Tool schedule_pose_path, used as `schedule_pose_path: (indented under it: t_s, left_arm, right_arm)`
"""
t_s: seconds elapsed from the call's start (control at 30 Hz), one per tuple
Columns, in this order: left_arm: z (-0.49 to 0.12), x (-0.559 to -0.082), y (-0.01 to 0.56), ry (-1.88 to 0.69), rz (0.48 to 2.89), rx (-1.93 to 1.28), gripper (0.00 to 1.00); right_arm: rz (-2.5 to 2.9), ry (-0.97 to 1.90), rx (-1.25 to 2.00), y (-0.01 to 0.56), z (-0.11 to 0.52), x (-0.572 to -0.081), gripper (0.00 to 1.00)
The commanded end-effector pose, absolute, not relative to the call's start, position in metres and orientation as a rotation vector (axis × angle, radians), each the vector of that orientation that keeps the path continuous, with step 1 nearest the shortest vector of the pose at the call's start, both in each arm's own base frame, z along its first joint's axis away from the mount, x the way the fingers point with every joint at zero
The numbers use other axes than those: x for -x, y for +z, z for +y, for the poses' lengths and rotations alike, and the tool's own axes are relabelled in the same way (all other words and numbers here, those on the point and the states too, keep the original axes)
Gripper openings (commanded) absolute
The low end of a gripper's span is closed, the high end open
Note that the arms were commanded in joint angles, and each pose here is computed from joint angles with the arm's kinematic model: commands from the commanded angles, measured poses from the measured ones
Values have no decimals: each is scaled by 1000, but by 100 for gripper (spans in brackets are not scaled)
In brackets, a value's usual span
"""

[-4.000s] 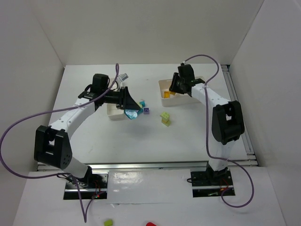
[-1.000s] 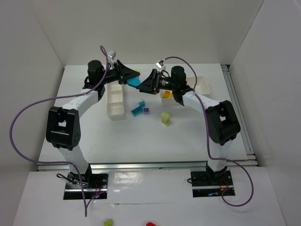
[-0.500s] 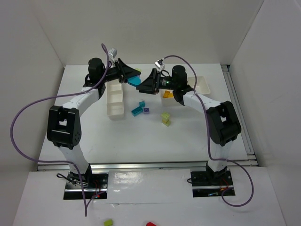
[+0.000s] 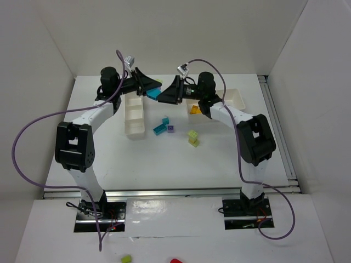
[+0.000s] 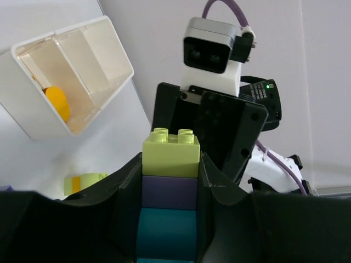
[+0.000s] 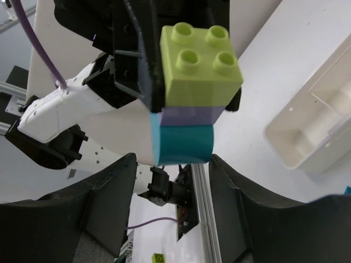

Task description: Sort the legos into containers by color

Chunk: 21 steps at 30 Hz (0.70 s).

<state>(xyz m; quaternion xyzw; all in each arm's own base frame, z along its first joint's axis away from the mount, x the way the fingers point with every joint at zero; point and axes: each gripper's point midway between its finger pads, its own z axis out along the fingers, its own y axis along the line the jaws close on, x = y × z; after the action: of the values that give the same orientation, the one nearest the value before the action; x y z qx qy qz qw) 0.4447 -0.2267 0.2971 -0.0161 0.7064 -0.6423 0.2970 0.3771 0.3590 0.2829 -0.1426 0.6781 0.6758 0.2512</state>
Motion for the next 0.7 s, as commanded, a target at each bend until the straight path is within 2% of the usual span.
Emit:
schedule_pose_path:
  t_s: [0.0, 0.07, 0.2, 0.3, 0.4, 0.43, 0.53, 0.57, 0.63, 0.67]
  left_arm:
    - [-231, -441, 303, -1717, 1855, -30, 0]
    - [-231, -441, 304, -1715, 1847, -37, 0]
    - [-231, -439, 305, -1725, 1845, -45, 0]
    - [-231, -440, 309, -1725, 1844, -46, 0]
    - [-231, -439, 310, -1729, 1840, -62, 0]
    - [-235, -436, 310, -1735, 1842, -70, 0]
    - [-235, -436, 307, -1735, 1842, -70, 0]
    - [-235, -436, 307, -1735, 1842, -70, 0]
    - [-235, -436, 306, -1730, 1847, -72, 0]
    - [-235, -437, 310, -1728, 1838, -80, 0]
  right_arm:
    - [1719, 1884, 507, 311, 373, -369, 62]
    - [1713, 1891, 505, 313, 373, -369, 62]
    - [1715, 1891, 504, 311, 375, -373, 77]
    - [1707, 1879, 497, 311, 375, -376, 77]
    - [1687, 1879, 493, 315, 375, -377, 65]
    - [1686, 1875, 483, 316, 375, -378, 56]
    - [1691, 1881, 476, 315, 376, -380, 42]
    - [1682, 1887, 476, 317, 376, -380, 31]
    - [1687, 1892, 484, 313, 375, -377, 19]
    - [1694, 1893, 480, 311, 374, -375, 9]
